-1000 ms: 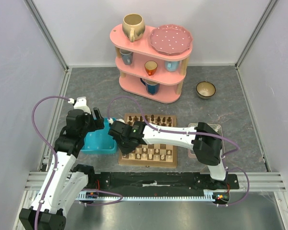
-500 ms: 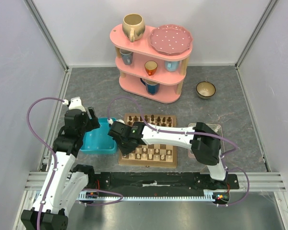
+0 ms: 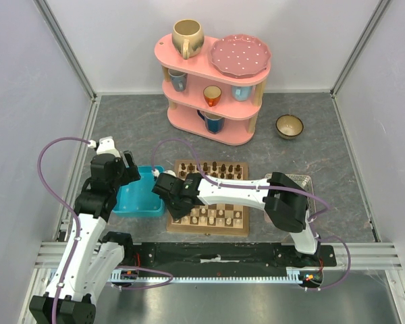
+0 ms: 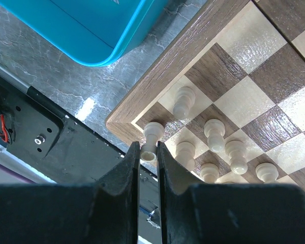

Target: Set up the chess pieces on the board

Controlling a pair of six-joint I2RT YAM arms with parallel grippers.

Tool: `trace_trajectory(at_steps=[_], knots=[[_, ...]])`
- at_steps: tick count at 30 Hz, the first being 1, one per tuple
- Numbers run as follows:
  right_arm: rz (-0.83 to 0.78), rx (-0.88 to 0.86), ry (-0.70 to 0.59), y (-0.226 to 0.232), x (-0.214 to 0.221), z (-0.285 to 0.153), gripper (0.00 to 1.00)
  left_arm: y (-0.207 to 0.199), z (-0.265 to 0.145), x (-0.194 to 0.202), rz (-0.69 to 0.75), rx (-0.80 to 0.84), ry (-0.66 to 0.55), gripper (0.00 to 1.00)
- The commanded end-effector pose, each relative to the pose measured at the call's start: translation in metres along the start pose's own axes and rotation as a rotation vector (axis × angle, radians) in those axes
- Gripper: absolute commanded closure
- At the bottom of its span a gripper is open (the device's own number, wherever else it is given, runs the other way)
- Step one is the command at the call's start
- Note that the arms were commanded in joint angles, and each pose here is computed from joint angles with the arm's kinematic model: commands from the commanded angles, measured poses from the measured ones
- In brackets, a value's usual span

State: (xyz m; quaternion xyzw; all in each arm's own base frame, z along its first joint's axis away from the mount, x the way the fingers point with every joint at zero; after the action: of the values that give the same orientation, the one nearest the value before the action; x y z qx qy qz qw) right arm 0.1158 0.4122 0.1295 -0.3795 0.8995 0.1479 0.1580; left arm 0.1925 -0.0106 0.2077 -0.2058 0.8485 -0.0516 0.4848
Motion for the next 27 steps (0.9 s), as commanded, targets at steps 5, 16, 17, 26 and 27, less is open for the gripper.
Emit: trace_trajectory(at_steps=[5,16,17,26,27], knots=[[0.014,0.034,-0.016,-0.002,0.0,0.007,0.84,-0.006,-0.006,-0.016,-0.038,0.019,-0.057,0.17],[0.017,0.012,-0.036,0.003,-0.005,0.006,0.7,-0.006,-0.007,-0.016,-0.037,0.027,-0.056,0.17],[0.02,0.009,-0.036,0.002,-0.005,0.006,0.68,-0.006,-0.007,-0.016,-0.037,0.026,-0.058,0.17],[0.024,0.012,-0.065,0.003,-0.01,-0.003,0.63,-0.007,-0.007,-0.016,-0.036,0.03,-0.059,0.17],[0.03,0.009,-0.092,0.002,-0.015,-0.013,0.63,-0.007,-0.007,-0.016,-0.036,0.03,-0.059,0.17]])
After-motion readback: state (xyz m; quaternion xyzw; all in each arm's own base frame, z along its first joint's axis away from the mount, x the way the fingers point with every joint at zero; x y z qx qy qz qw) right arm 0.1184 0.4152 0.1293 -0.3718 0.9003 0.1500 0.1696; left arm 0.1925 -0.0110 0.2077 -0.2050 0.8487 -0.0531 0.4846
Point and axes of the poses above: each gripper's point midway between its finger pads, its own z axis out along the fingers, its own y axis along the line the jaws close on, x = y × z, the point moved 7 cm from there along -z, back along the fingers, and after that the axes turned 12 degrees about -z, right-handed, at the moved point
